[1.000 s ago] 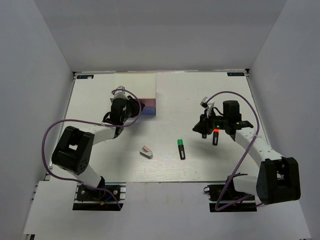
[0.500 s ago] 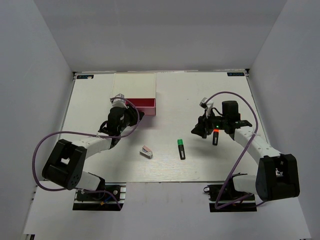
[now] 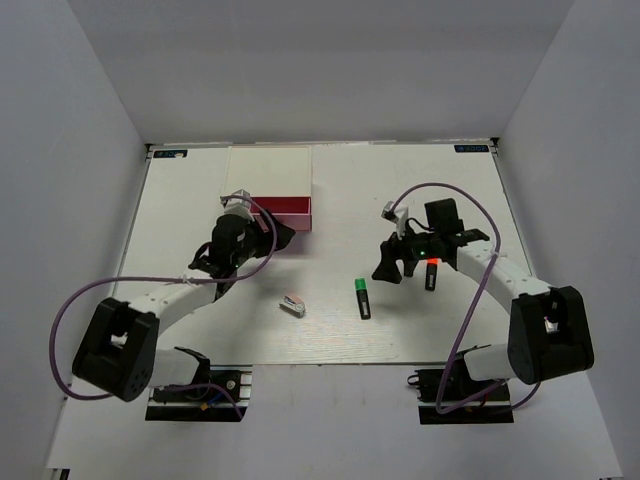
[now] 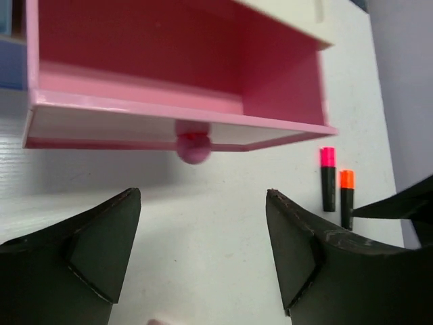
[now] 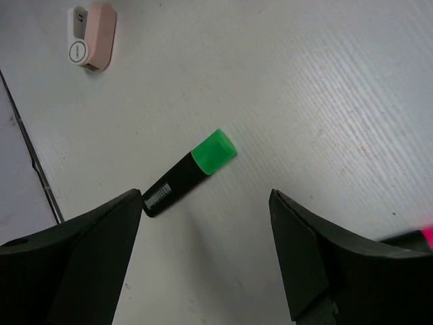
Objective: Sort the stationery into containers
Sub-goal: Open the drawer in the storage box, then pick up the pen from the center of the board.
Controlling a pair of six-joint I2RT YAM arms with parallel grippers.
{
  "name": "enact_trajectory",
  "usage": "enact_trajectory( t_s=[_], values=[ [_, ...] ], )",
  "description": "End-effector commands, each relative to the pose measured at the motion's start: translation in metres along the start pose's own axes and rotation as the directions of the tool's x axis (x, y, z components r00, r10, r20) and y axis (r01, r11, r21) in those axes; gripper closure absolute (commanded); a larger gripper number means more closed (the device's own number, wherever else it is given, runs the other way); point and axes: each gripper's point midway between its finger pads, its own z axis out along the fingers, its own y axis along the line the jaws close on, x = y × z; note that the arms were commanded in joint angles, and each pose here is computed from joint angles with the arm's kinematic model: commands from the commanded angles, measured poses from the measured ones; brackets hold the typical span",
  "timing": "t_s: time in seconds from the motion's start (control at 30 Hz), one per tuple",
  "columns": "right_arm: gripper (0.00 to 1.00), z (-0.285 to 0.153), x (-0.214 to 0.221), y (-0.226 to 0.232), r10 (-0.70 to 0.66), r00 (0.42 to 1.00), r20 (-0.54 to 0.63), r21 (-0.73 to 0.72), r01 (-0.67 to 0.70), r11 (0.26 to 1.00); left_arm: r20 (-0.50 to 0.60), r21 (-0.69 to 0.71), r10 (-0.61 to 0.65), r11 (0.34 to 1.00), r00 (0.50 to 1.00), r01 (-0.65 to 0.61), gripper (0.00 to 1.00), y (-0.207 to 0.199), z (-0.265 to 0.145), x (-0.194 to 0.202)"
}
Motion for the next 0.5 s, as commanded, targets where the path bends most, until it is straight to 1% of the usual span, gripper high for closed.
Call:
enact_trajectory(
  t_s=[0.0, 0.03, 0.07, 0.1, 0.13, 0.17, 0.2, 0.23, 0.3, 0.33, 0.37, 0.4, 0.43, 0.47],
  values=[
    [0.20, 0.005, 0.002, 0.006, -0.017, 0.999, -0.051, -0.003, 0.017, 1.000, 0.009, 0.045, 0.048, 0.998, 0.999, -0.048, 0.16, -0.019, -0.022, -0.013],
    [0.28, 0.007, 0.005, 0.003, -0.009, 0.998, -0.067, 0.017, 0.010, 1.000, -0.004, 0.047, 0.060, 0.997, 0.998, -0.059, 0.14, -0.018, -0.028, -0.009],
    [0.34, 0.013, 0.008, 0.008, -0.004, 0.996, -0.087, 0.008, 0.005, 1.000, 0.014, 0.059, 0.072, 0.996, 0.997, -0.072, 0.14, -0.022, -0.040, -0.013],
    [0.40, 0.016, 0.011, 0.009, 0.002, 0.995, -0.100, 0.014, -0.001, 1.000, -0.009, 0.042, 0.070, 0.997, 0.998, -0.069, 0.14, -0.019, -0.047, -0.009],
    [0.53, 0.017, 0.016, 0.004, 0.037, 0.992, -0.124, 0.059, -0.030, 0.998, -0.012, 0.022, 0.069, 0.997, 0.998, -0.068, 0.09, -0.014, -0.054, -0.006],
    [0.60, 0.023, 0.019, 0.010, 0.040, 0.989, -0.146, 0.063, -0.031, 0.998, -0.019, 0.003, 0.067, 0.998, 0.998, -0.067, 0.05, -0.008, -0.061, -0.001],
    [0.66, 0.027, 0.023, 0.009, 0.057, 0.984, -0.166, 0.080, -0.044, 0.996, 0.014, 0.012, 0.060, 0.998, 0.998, -0.060, 0.03, -0.012, -0.073, -0.008],
    [0.68, 0.029, 0.029, 0.010, 0.095, 0.976, -0.195, 0.121, -0.073, 0.990, -0.012, -0.026, 0.044, 0.999, 0.999, -0.044, 0.03, -0.001, -0.081, 0.003],
    [0.65, 0.036, 0.034, 0.014, 0.108, 0.969, -0.223, 0.140, -0.078, 0.987, 0.000, -0.034, 0.021, 0.999, 1.000, -0.021, 0.00, 0.002, -0.093, 0.006],
    [0.63, 0.038, 0.038, 0.010, 0.144, 0.962, -0.233, 0.185, -0.102, 0.977, 0.015, -0.038, -0.010, 0.999, 1.000, 0.011, 0.00, 0.005, -0.103, 0.008],
    [0.57, 0.038, 0.038, 0.010, 0.153, 0.960, -0.235, 0.200, -0.107, 0.974, 0.024, -0.045, -0.025, 0.999, 0.999, 0.026, 0.00, 0.007, -0.108, 0.009],
    [0.55, 0.043, 0.036, 0.012, 0.168, 0.958, -0.234, 0.208, -0.119, 0.971, 0.027, -0.042, -0.040, 0.998, 0.999, 0.041, 0.00, 0.008, -0.112, 0.011],
    [0.52, 0.044, 0.039, 0.006, 0.179, 0.953, -0.244, 0.248, -0.117, 0.962, 0.018, -0.063, -0.055, 0.996, 0.998, 0.056, 0.00, 0.013, -0.116, 0.016],
    [0.45, 0.045, 0.033, 0.003, 0.192, 0.955, -0.226, 0.276, -0.127, 0.953, 0.040, -0.060, -0.078, 0.995, 0.996, 0.080, 0.00, 0.014, -0.122, 0.015]
  ],
)
